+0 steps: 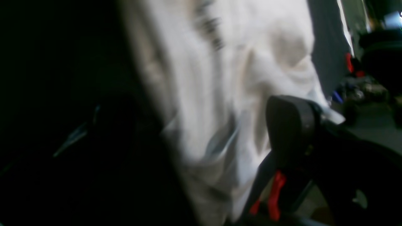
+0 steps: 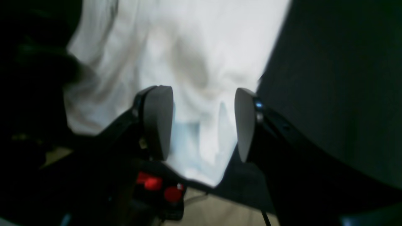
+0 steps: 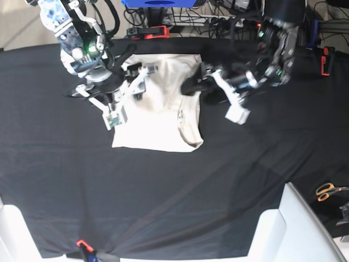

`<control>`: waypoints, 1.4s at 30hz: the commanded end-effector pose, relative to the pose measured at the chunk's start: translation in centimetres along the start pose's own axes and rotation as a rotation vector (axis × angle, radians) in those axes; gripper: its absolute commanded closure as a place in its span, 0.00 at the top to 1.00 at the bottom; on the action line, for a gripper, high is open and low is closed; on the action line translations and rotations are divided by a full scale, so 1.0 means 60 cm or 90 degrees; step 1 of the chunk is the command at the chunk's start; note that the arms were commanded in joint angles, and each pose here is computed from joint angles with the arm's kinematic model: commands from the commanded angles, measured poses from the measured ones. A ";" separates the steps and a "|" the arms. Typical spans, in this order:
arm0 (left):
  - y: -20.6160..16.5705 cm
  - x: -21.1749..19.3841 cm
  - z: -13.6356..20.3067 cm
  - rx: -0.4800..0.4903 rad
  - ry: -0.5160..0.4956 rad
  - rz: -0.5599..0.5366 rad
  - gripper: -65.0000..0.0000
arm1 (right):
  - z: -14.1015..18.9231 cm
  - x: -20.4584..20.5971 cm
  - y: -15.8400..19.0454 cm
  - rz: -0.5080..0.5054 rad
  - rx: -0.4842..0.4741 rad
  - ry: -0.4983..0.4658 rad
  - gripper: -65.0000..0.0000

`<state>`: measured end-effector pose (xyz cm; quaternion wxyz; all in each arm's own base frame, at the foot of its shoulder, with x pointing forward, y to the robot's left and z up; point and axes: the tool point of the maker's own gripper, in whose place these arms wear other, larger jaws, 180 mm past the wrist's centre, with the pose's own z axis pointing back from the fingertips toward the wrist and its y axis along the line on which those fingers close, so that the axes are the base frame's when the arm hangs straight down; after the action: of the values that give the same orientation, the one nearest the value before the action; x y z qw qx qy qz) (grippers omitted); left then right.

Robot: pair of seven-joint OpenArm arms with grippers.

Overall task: Fold the T-shirt properly
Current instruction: 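Grasp the shirt's collar edge with both grippers, then pull the shirt with the left gripper, rotating and folding it over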

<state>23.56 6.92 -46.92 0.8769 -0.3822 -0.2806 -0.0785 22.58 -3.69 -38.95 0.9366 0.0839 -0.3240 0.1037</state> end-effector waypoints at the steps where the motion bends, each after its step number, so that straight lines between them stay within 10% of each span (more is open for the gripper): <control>1: -0.005 -0.003 -0.007 -0.007 0.010 -0.005 1.00 | 0.006 0.015 -0.015 -0.011 -0.017 -0.023 0.46; 8: -0.017 -0.014 -0.047 -0.026 0.020 0.038 0.99 | 0.013 0.014 -0.074 -0.046 -0.071 -0.028 0.46; 13: -0.037 -0.026 -0.077 -0.050 0.052 0.037 0.79 | 0.025 0.016 -0.110 -0.069 -0.104 -0.037 0.46; 17: -0.045 -0.028 -0.092 -0.061 0.049 0.033 0.50 | 0.030 0.008 -0.131 -0.082 -0.125 -0.033 0.46; 21: -0.036 -0.030 -0.093 -0.055 0.044 0.043 0.00 | 0.036 0.003 -0.154 -0.096 -0.147 -0.032 0.46; 32: -0.013 0.058 -0.041 -0.003 0.111 -0.102 0.00 | 0.046 -0.010 -0.184 -0.089 -0.162 -0.023 0.46; 42: 0.040 0.036 -0.023 0.072 0.374 -0.402 0.00 | 0.044 -0.014 -0.177 -0.090 -0.156 -0.020 0.46</control>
<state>26.36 7.45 -48.33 0.8736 -0.1974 -0.1246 -0.4269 22.28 -14.51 -39.33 0.9468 -0.0038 -0.3217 -0.0073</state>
